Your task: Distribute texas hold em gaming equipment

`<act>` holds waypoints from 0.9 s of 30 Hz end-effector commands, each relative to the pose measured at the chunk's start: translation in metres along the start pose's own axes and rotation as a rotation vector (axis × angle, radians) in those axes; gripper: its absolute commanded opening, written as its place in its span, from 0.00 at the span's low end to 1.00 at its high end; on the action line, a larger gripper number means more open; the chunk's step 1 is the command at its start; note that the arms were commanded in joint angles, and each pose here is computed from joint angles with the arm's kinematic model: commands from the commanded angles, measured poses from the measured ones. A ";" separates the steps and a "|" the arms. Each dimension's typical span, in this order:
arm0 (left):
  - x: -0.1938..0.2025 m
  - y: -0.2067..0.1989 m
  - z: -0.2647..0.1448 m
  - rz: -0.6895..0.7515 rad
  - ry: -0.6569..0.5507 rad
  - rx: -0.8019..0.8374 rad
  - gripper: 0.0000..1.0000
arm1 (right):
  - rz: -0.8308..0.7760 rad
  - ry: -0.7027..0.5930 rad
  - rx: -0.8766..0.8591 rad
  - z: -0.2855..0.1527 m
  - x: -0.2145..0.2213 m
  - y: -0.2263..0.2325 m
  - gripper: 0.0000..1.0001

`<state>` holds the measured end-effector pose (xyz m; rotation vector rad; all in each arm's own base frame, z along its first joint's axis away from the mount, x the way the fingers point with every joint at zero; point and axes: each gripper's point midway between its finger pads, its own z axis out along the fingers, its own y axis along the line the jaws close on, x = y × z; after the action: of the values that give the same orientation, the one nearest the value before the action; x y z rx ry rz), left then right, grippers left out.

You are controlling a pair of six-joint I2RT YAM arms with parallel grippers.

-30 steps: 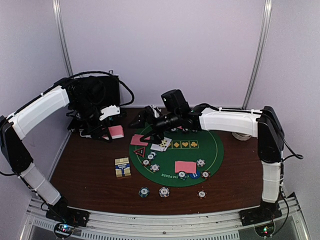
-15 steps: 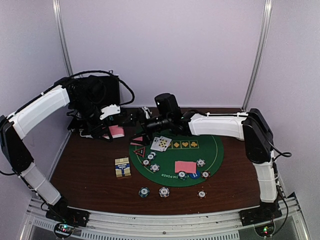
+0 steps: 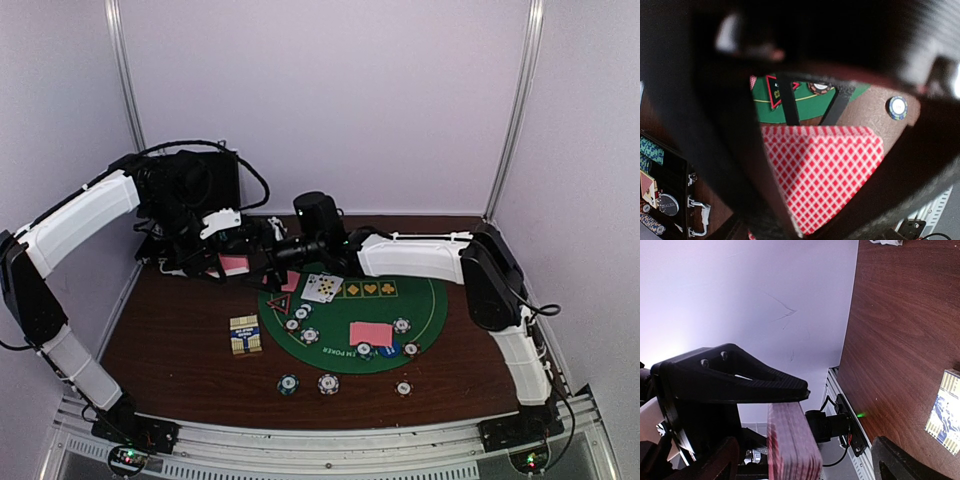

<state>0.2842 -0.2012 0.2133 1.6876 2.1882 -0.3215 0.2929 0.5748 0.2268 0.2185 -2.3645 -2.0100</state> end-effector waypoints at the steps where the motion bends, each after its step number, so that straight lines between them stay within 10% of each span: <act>1: -0.010 0.005 -0.008 0.007 -0.044 -0.017 0.00 | -0.024 0.009 -0.053 0.008 -0.001 0.017 0.94; 27: -0.012 0.005 -0.012 0.014 -0.054 -0.024 0.00 | 0.063 0.013 0.011 -0.007 -0.014 -0.022 0.71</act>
<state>0.2839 -0.2018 0.2127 1.6894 2.1892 -0.3282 0.3044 0.5807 0.2074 0.1796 -2.3242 -1.9891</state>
